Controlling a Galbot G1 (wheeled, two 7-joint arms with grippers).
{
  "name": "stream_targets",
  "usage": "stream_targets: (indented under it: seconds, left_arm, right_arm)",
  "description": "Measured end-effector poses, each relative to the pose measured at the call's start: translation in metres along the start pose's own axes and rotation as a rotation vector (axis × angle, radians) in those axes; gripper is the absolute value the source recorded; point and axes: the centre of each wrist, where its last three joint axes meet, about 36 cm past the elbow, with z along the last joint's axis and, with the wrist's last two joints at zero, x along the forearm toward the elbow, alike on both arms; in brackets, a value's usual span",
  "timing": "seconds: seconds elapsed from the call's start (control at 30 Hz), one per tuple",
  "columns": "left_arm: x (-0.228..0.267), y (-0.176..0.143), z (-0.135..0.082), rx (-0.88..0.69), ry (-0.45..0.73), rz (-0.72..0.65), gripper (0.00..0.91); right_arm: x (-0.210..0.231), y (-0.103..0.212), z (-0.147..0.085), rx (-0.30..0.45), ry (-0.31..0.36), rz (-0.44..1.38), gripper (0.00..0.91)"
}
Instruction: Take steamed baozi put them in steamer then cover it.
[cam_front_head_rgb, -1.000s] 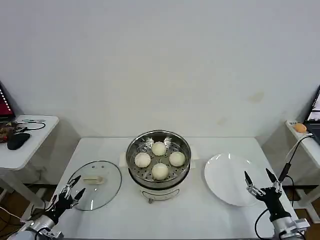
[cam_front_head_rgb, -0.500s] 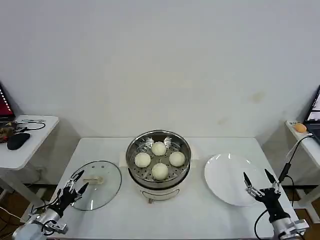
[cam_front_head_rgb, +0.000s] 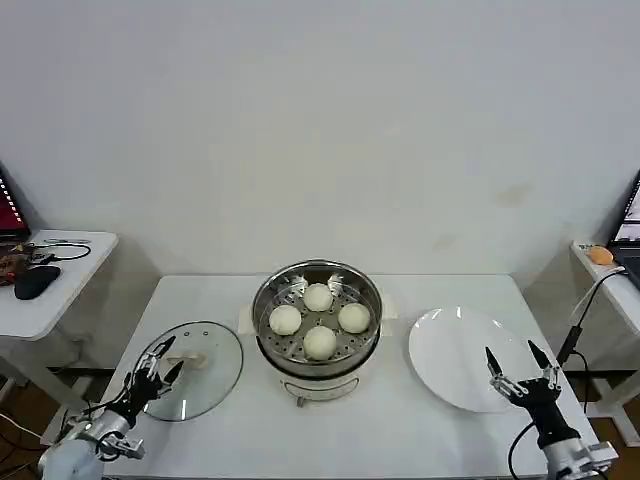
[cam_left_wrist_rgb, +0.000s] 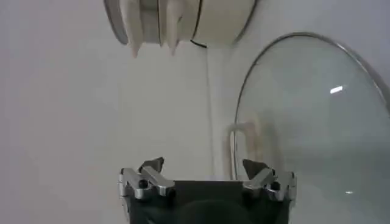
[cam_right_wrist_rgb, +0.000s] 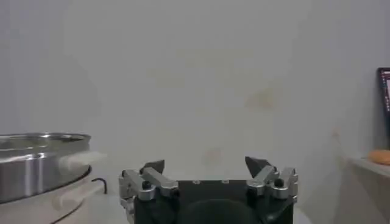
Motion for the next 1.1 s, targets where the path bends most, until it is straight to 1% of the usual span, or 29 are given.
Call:
stream_targets:
  seconds: [0.2, 0.23, 0.3, 0.33, 0.37, 0.5, 0.53, 0.6, 0.63, 0.7, 0.73, 0.77, 0.8, 0.83, 0.9, 0.93, 0.97, 1.07, 1.1]
  left_arm:
    - [-0.006, 0.000, 0.000, -0.003, 0.000, -0.001, 0.897]
    - [-0.007, 0.000, 0.000, -0.004, 0.000, -0.001, 0.856]
    - [-0.009, -0.001, 0.000, -0.004, 0.000, -0.001, 0.846]
    - [-0.010, -0.001, -0.001, -0.003, 0.000, 0.000, 0.826]
    - [-0.010, -0.002, -0.001, -0.003, 0.000, 0.002, 0.786]
    - [-0.012, -0.007, -0.003, -0.001, -0.002, 0.010, 0.715]
    - [-0.012, -0.007, -0.003, 0.001, 0.000, 0.009, 0.635]
    - [-0.013, -0.008, -0.003, 0.003, 0.003, 0.003, 0.595]
    - [-0.014, -0.008, -0.003, 0.004, 0.004, 0.000, 0.524]
    - [-0.015, -0.008, -0.003, 0.004, 0.004, -0.004, 0.453]
    - [-0.016, -0.009, -0.003, 0.004, 0.004, -0.006, 0.302]
    - [-0.016, -0.009, -0.004, 0.004, 0.004, -0.007, 0.262]
    - [-0.016, -0.010, -0.004, 0.004, 0.004, -0.007, 0.262]
    - [-0.016, -0.011, -0.005, 0.006, 0.004, -0.006, 0.232]
    - [-0.017, -0.012, -0.006, 0.007, 0.003, -0.003, 0.232]
    - [-0.017, -0.013, -0.006, 0.007, 0.003, -0.001, 0.212]
    - [-0.017, -0.014, -0.007, 0.007, 0.002, 0.001, 0.141]
    - [-0.019, -0.017, -0.007, 0.008, 0.001, 0.003, 0.111]
    - [-0.019, -0.018, -0.007, 0.008, 0.001, 0.003, 0.081]
  right_arm:
    - [0.001, 0.001, 0.001, 0.001, 0.003, -0.001, 0.907]
    - [0.002, 0.001, 0.002, 0.001, 0.004, -0.002, 0.907]
    - [0.002, 0.001, 0.002, 0.003, 0.006, -0.003, 0.907]
    - [0.003, 0.002, 0.003, 0.003, 0.007, -0.003, 0.907]
    - [0.003, 0.002, 0.003, 0.004, 0.008, -0.003, 0.907]
    - [0.005, 0.001, 0.003, 0.008, 0.011, -0.004, 0.907]
    - [0.005, 0.001, 0.003, 0.010, 0.012, -0.006, 0.907]
    - [0.006, 0.000, 0.002, 0.013, 0.013, -0.007, 0.907]
    - [0.007, 0.000, 0.002, 0.014, 0.015, -0.007, 0.907]
    - [0.008, 0.000, 0.003, 0.016, 0.016, -0.008, 0.907]
    - [0.008, 0.000, 0.003, 0.018, 0.017, -0.008, 0.907]
    - [0.008, 0.001, 0.003, 0.018, 0.017, -0.009, 0.907]
    - [0.008, 0.001, 0.003, 0.018, 0.017, -0.008, 0.907]
    - [0.009, 0.001, 0.004, 0.018, 0.017, -0.008, 0.907]
    - [0.009, 0.002, 0.004, 0.017, 0.015, -0.006, 0.907]
    - [0.009, 0.002, 0.004, 0.016, 0.014, -0.006, 0.907]
    - [0.010, 0.002, 0.004, 0.017, 0.014, -0.006, 0.907]
    - [0.012, 0.001, 0.003, 0.021, 0.014, -0.002, 0.907]
    - [0.012, 0.000, 0.003, 0.022, 0.013, -0.001, 0.907]
